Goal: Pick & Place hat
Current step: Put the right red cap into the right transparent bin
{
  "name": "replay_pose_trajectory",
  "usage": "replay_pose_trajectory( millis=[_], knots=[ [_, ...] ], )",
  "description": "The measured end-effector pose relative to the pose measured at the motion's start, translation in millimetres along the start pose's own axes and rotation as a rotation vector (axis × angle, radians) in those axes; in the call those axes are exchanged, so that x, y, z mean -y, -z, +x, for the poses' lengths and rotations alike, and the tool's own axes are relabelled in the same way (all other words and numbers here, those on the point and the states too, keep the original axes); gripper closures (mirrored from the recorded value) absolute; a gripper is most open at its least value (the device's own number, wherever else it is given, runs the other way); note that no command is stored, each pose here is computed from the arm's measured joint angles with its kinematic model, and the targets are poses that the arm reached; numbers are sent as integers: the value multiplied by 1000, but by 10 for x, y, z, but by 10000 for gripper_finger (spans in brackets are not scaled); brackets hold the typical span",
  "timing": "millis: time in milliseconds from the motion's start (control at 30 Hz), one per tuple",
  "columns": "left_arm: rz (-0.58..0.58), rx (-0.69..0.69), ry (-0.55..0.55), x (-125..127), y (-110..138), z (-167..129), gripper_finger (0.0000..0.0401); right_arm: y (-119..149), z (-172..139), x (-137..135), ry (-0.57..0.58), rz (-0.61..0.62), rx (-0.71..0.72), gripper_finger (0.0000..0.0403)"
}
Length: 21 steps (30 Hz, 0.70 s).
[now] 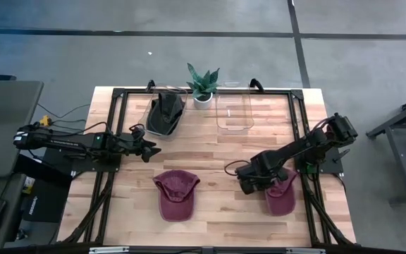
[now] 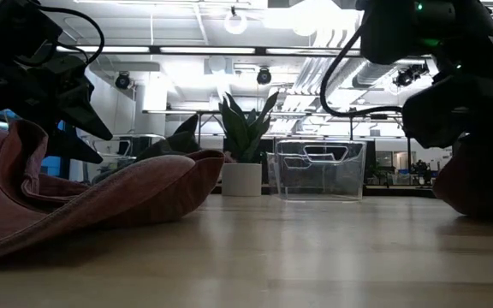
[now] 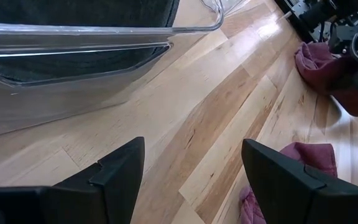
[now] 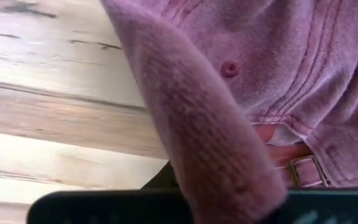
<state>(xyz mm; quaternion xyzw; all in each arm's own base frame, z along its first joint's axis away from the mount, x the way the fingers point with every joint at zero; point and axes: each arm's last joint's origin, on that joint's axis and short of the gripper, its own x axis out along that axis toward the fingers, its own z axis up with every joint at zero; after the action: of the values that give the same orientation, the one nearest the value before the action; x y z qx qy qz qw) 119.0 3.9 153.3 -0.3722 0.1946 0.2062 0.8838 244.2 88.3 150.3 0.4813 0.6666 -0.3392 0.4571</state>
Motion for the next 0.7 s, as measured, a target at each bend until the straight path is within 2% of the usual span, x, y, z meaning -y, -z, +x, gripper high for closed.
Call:
replay_pose_trajectory(
  millis=[267,700],
  knots=[
    [0,0,0,0,0,0,140,48,-140,-80,-16,-47,117,390],
    [0,0,0,0,0,0,140,296,-830,-107,-143,-122,336,390]
  ],
)
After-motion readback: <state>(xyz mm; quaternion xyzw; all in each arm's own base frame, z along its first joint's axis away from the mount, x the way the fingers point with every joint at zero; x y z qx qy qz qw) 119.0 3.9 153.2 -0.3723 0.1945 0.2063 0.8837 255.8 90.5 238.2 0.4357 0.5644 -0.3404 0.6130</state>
